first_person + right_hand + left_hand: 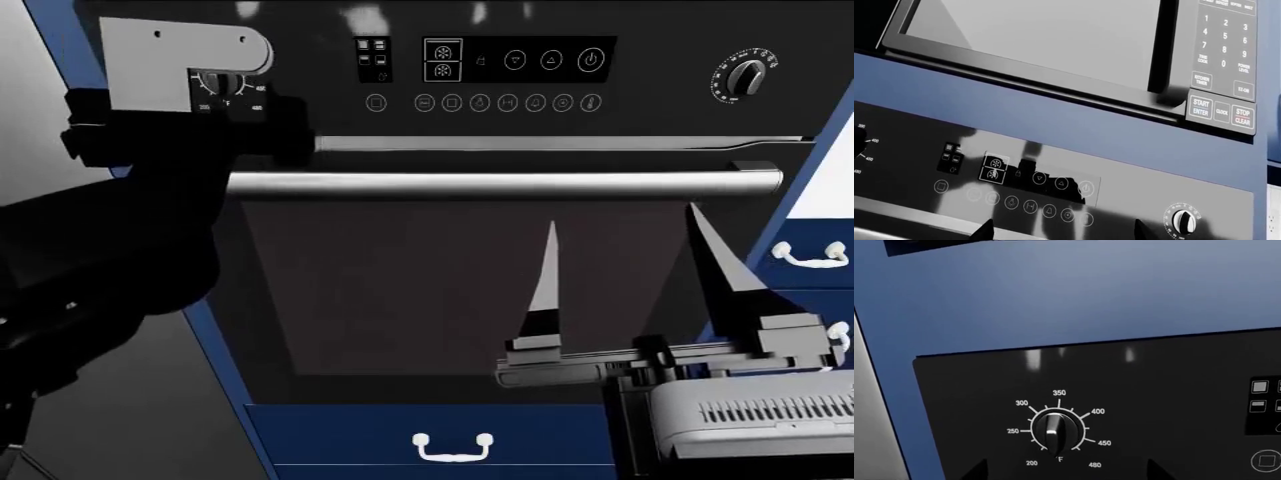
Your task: Preheat the oven by turning the temperature knob.
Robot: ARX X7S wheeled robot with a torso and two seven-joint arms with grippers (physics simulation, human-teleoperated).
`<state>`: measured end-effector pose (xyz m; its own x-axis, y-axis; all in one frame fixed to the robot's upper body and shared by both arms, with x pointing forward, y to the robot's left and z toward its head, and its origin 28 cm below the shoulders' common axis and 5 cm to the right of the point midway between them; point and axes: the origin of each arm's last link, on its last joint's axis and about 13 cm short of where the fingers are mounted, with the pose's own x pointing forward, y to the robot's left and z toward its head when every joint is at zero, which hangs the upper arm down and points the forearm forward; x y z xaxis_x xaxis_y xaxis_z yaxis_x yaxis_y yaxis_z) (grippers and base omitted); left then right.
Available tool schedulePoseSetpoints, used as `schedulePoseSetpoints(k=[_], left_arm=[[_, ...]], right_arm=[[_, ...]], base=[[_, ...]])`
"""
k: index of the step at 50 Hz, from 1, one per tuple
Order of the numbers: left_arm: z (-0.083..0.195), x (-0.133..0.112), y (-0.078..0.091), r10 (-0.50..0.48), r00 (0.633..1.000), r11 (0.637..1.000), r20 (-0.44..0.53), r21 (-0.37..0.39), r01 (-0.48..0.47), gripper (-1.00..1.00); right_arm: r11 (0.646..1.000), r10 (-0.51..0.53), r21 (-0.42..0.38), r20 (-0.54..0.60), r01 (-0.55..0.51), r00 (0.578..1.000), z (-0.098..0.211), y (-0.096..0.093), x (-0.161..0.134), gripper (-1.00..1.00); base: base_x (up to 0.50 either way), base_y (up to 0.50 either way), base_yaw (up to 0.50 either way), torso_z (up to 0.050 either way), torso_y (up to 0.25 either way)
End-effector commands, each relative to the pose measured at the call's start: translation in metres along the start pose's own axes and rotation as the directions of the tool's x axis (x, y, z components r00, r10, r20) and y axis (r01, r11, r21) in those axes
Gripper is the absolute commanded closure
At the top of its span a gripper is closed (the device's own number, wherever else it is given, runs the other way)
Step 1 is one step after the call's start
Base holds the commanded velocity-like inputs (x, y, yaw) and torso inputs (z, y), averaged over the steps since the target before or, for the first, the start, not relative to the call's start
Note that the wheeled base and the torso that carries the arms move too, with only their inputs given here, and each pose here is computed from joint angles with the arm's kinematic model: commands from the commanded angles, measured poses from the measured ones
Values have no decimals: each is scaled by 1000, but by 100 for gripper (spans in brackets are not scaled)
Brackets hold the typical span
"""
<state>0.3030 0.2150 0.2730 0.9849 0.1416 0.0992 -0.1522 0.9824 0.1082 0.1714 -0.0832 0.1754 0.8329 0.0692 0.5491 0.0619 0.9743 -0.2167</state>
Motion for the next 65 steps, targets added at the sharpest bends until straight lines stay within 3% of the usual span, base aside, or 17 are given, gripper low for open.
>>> schedulePoseSetpoints(k=[1,65], left_arm=[[-1,5,2,11,1000,1000,-7,4,-10,-100],[-3,22,-1,25,999,999,-20,22,-24,-100]], right_arm=[[1000,1,-1,-1,-1,1000,-1,0,0,-100],[1000,5,0,-6,-5,1000,-2,1,0,-100]], base=[[0,0,0,0,0],[0,0,0,0,0]])
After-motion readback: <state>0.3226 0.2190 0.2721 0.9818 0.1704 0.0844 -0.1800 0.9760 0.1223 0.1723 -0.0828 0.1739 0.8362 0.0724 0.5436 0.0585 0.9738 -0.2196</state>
